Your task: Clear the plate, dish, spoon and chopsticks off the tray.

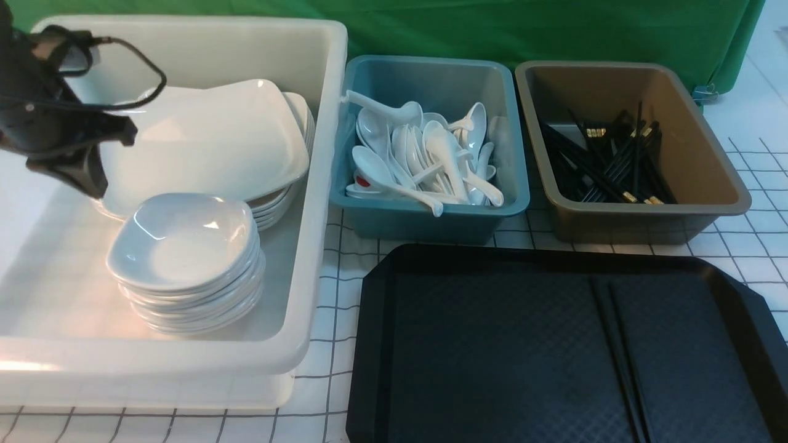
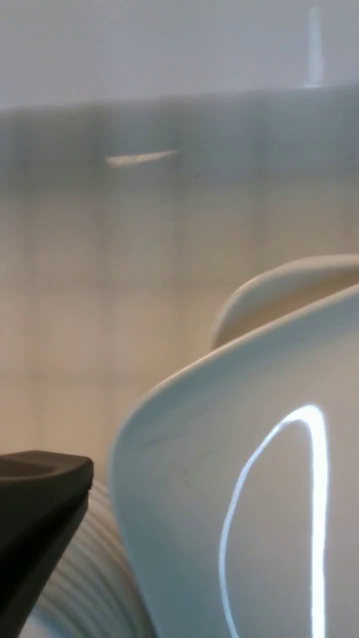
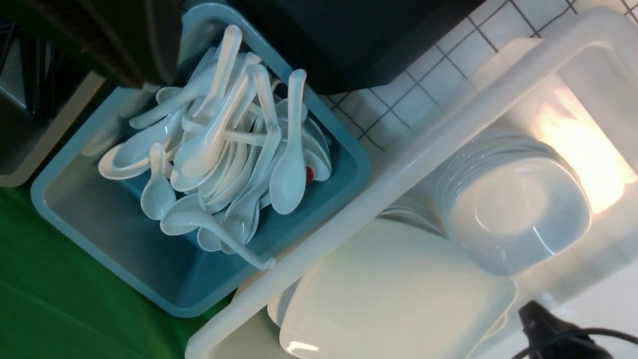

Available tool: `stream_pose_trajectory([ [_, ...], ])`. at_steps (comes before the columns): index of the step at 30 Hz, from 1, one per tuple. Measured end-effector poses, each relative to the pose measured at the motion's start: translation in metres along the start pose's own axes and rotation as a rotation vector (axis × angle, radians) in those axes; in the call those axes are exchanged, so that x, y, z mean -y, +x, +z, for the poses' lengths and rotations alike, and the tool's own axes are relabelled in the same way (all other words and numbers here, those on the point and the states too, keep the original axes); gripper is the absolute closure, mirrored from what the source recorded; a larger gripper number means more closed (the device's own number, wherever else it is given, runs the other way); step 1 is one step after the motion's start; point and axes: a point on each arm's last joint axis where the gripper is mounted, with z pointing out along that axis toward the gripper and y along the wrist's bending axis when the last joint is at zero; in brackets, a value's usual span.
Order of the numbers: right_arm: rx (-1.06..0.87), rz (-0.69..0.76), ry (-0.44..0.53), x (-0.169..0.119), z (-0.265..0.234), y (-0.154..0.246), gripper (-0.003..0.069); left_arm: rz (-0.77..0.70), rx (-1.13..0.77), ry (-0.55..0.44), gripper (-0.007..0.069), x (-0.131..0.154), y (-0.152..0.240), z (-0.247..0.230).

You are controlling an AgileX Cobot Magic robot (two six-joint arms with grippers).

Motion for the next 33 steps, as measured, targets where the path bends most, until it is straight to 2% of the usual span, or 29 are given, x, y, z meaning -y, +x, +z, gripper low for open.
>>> stream_pose_trajectory([
  [9,0.003,-0.002,-0.002,0.0,0.0,0.0,0.0649,-0.047,0.025,0.002,0.0628,0.004,0.033,0.002],
  [18,0.003,-0.002,-0.003,0.0,0.0,0.0,0.0649,-0.074,-0.01,0.034,0.0628,0.001,0.027,0.054],
  [21,0.003,-0.002,-0.004,-0.001,0.0,0.0,0.0649,-0.07,0.028,0.063,0.0628,0.002,0.023,0.06],
  [25,0.002,-0.002,-0.005,-0.001,0.0,0.0,0.0649,-0.062,0.048,0.046,0.0628,0.0,0.02,0.059],
  [29,0.0,-0.002,-0.006,-0.001,0.0,0.0,0.0645,-0.118,0.109,-0.025,0.0628,-0.022,0.011,0.049],
  [33,0.0,-0.002,-0.006,-0.001,0.0,0.0,0.0642,-0.193,0.163,-0.04,0.0628,-0.049,0.007,0.039],
])
